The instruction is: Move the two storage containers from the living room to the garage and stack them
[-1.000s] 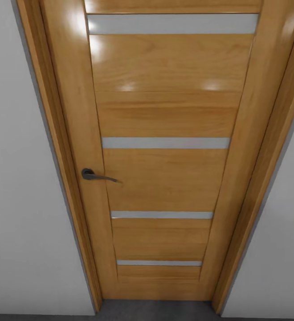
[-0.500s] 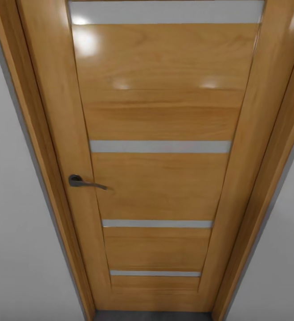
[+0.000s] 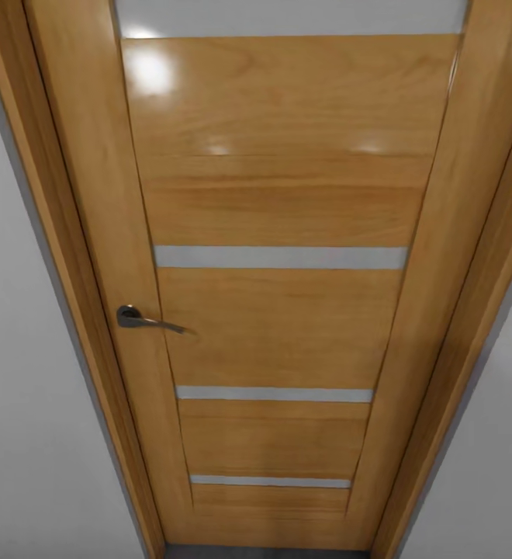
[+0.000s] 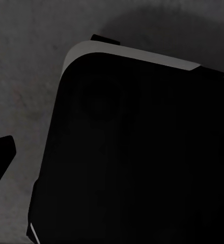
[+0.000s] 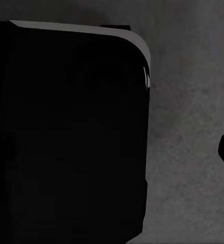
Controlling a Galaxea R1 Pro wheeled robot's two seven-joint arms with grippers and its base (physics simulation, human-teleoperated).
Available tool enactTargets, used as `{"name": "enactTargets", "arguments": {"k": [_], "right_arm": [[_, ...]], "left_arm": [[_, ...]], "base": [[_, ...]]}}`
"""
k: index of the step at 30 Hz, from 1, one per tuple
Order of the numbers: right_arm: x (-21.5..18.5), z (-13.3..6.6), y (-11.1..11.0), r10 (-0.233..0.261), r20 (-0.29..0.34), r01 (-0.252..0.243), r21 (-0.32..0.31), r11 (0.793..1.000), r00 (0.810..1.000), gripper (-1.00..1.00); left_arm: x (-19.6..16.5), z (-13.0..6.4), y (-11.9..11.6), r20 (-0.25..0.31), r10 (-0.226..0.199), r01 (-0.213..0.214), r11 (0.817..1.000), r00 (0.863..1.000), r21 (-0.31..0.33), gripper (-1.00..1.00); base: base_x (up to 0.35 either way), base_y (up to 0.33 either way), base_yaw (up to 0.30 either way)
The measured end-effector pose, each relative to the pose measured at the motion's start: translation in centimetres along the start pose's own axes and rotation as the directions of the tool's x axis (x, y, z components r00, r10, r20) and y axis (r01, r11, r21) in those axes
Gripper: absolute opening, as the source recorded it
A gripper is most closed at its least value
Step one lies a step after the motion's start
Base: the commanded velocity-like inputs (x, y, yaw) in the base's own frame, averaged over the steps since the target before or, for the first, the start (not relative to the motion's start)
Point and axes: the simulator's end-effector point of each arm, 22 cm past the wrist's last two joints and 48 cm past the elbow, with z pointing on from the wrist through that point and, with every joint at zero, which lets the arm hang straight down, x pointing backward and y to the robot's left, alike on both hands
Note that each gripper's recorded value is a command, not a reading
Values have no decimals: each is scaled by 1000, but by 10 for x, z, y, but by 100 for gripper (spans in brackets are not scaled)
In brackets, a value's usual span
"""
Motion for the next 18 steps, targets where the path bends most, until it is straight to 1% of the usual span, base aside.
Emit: {"name": "enactTargets", "arguments": {"k": [18], "right_arm": [[-1,0,-1,0,3,0,4,1000,1000,100]], "left_arm": [[1,0,-1,-2,-3,3,1000,1000,0,100]], "base": [[0,0,4]]}}
